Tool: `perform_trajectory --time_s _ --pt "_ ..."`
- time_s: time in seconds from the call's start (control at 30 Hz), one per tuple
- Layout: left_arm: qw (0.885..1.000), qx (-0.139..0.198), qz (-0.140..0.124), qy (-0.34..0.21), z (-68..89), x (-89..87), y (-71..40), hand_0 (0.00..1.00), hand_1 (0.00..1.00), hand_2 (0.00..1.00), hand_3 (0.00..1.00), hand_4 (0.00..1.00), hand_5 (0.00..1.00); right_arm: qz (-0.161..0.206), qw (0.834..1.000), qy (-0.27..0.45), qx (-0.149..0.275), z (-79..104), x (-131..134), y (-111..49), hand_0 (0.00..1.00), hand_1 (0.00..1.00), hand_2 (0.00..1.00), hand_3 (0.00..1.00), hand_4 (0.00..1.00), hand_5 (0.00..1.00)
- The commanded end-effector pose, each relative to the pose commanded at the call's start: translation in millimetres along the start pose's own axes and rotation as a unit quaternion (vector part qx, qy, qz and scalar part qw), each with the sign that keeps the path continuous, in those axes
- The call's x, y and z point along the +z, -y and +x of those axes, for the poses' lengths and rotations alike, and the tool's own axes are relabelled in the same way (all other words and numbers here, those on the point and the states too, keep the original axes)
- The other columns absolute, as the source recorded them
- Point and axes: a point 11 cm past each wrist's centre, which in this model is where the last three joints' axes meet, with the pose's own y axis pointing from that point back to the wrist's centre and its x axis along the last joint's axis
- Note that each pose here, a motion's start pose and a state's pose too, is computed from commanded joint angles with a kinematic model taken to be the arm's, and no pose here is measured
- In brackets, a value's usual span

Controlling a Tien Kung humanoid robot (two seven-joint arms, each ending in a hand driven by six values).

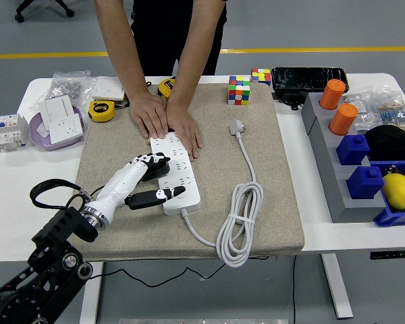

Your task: Pick up the plug,place it near the board,insert it into the board,press the button

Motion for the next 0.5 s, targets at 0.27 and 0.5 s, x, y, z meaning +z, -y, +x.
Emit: perform_trajectory --time_s 0.27,0.5 --pt "1.0 -0.005 -0.007 0.023 0.9 5.0 3.8 0.998 0.963 0.913 0.888 0.998 0.846 -0.001 1.0 0.0 0.0 -0.2 0.9 0.0 0.87 0.777 0.764 0.797 0.998 0.87" --pt "0.999 -0.012 -0.004 0.034 -1.5 5.1 4.6 0.998 0.963 0.91 0.888 0.998 0.852 -0.001 1.0 0.0 0.001 0.4 0.7 0.0 0.868 0.777 0.764 0.797 0.998 0.871"
